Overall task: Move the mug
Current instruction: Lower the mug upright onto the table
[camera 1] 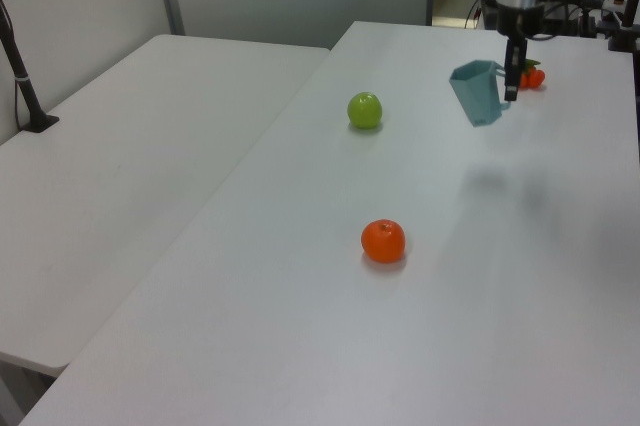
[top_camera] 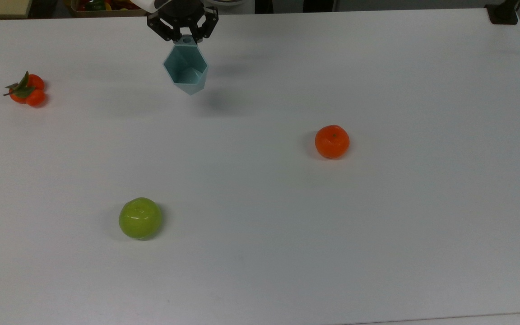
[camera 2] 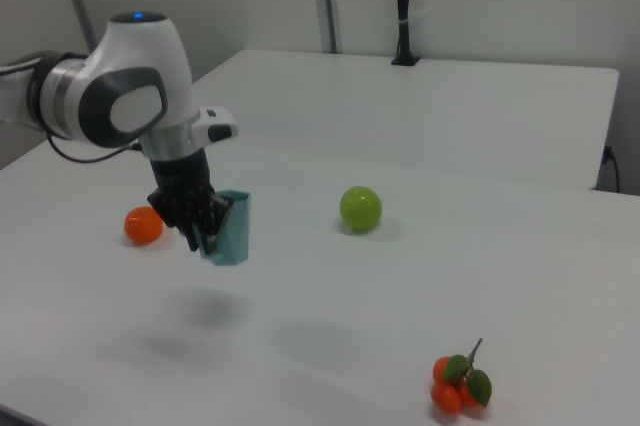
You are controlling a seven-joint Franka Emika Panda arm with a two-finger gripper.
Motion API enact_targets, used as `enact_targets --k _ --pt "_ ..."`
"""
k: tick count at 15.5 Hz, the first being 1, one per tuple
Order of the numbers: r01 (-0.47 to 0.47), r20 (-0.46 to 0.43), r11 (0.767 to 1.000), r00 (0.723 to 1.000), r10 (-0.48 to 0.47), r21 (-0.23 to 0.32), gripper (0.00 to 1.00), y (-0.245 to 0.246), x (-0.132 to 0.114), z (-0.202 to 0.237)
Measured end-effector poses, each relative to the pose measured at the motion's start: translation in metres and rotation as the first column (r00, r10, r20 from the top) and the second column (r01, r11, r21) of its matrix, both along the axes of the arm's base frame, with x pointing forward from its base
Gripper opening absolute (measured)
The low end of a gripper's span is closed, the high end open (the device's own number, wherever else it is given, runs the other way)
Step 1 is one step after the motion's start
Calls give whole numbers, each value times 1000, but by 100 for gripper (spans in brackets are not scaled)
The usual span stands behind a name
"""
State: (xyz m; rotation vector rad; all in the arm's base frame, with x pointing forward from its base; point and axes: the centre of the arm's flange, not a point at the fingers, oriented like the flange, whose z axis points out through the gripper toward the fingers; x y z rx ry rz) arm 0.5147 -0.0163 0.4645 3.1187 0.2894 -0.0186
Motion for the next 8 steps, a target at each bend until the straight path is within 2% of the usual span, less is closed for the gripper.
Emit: enact_targets --k 8 --pt "-57 5 998 998 57 0 25 3 -24 -61"
